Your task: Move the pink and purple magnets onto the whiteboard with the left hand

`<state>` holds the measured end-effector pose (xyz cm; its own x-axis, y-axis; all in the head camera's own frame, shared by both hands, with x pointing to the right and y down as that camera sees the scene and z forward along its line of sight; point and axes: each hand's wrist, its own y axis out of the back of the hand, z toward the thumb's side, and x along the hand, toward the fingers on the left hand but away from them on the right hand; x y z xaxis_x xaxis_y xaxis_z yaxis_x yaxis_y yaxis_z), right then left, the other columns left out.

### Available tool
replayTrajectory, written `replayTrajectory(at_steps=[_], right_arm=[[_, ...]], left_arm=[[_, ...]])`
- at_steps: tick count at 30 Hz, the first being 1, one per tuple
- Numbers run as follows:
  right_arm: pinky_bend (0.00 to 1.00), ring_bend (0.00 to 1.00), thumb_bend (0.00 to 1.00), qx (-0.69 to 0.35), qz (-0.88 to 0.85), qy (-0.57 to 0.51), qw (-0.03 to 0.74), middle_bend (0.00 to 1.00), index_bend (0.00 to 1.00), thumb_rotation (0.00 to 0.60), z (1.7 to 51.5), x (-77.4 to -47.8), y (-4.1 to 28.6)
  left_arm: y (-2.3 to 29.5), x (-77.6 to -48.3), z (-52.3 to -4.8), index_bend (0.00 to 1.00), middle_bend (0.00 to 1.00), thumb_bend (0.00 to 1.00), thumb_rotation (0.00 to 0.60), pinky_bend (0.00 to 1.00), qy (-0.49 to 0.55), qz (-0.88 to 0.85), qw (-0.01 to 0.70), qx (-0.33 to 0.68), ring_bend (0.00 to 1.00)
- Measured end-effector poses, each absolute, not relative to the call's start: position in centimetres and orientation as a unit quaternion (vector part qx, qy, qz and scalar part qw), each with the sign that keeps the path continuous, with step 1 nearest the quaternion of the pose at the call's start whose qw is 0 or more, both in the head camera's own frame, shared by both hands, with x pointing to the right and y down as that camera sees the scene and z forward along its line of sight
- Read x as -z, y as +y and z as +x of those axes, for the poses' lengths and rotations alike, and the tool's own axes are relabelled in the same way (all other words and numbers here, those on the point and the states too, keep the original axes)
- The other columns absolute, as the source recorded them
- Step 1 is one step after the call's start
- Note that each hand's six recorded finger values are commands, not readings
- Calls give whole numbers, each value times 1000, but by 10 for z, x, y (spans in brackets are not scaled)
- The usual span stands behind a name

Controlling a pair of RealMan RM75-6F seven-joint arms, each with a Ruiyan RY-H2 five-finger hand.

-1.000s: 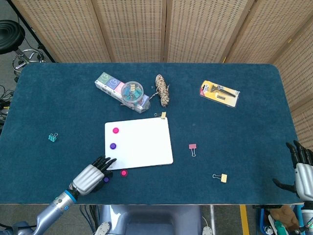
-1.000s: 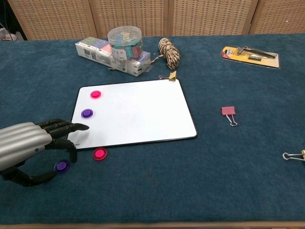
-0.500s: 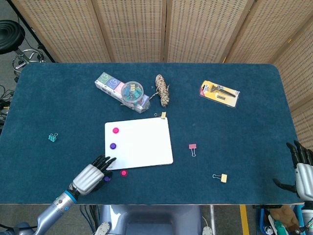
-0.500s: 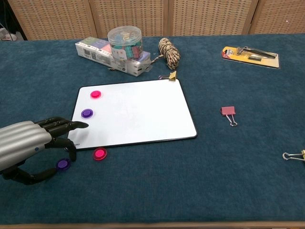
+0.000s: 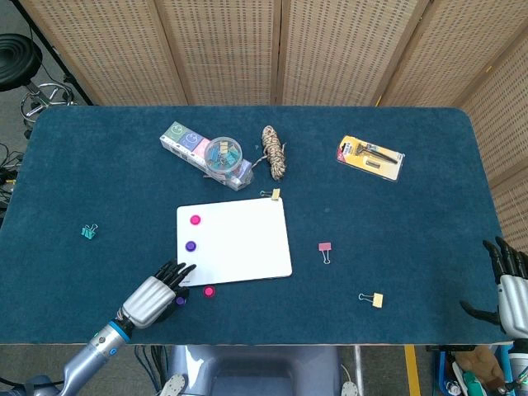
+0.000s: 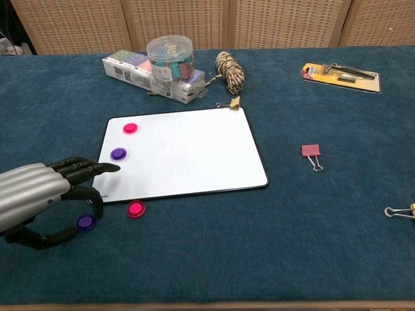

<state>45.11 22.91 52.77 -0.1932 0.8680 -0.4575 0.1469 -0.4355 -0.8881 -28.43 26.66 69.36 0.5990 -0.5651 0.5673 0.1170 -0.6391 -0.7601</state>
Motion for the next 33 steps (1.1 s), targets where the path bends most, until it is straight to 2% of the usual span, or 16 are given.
replayTrajectory(at_steps=[12,18,26,33], right_arm=[[0,0,0,-630,-567,-447,286,0,0,600,451,-528,229],[0,0,0,-630,-568,-446,286,0,0,600,450,-528,230],[0,0,0,-632,-569,-443,286,0,0,600,449,-530,230],[0,0,0,-633,-567,-444,284,0,0,600,451,-530,230]], left_arm=[[262,-688,-286,686,0,430,600,0,153,-797,404,423,0],[250,-684,-286,686,0,431,600,0,172,-794,402,422,0],[201,-677,-270,686,0,430,600,0,212,-786,404,416,0],[159,-690,-250,686,0,430,600,0,223,-782,396,427,0]])
